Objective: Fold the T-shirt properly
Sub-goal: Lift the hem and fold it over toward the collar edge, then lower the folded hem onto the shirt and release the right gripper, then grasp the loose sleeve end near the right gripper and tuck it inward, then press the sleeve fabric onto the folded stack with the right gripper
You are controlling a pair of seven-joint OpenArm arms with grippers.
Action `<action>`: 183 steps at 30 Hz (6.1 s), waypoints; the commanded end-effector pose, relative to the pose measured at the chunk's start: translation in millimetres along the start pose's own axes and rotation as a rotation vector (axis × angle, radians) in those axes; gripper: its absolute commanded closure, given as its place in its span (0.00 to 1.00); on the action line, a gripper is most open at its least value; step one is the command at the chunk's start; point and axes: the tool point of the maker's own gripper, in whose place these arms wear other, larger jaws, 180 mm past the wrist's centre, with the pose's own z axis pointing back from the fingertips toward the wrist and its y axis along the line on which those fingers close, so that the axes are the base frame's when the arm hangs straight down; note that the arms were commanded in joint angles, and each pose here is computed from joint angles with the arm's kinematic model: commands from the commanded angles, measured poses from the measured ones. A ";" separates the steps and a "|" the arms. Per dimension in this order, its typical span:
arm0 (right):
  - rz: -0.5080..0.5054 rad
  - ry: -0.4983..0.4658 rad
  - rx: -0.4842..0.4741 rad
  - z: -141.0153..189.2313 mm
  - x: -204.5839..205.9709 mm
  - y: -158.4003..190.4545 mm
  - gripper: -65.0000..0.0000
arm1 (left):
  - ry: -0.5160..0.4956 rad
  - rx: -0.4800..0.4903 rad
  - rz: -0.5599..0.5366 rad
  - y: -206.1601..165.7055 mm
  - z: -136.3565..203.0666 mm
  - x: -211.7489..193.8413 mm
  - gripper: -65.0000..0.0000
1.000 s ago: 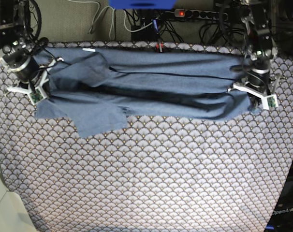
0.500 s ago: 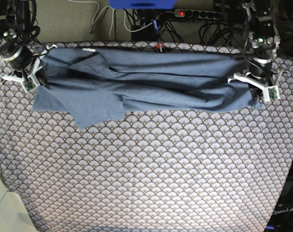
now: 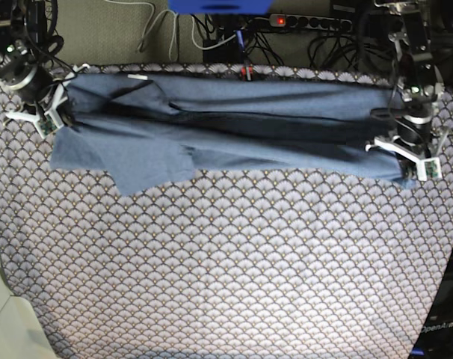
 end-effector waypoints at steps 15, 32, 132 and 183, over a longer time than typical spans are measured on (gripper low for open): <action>-0.026 0.048 0.015 -0.6 -23.7 1.1 1.00 | 0.018 0.029 -0.020 19.6 -19.8 -7.3 0.99; -0.076 0.054 0.023 -6.9 -42.0 0.4 1.00 | 0.108 -0.044 -0.046 -8.0 -17.1 -44.4 0.99; -0.032 0.049 0.213 -132.0 90.5 20.4 0.68 | 0.296 -0.078 0.032 -9.0 10.2 -101.8 0.47; 0.027 -0.004 0.149 -46.6 51.9 48.3 1.00 | 0.296 -0.078 0.032 -9.0 10.2 -101.8 0.47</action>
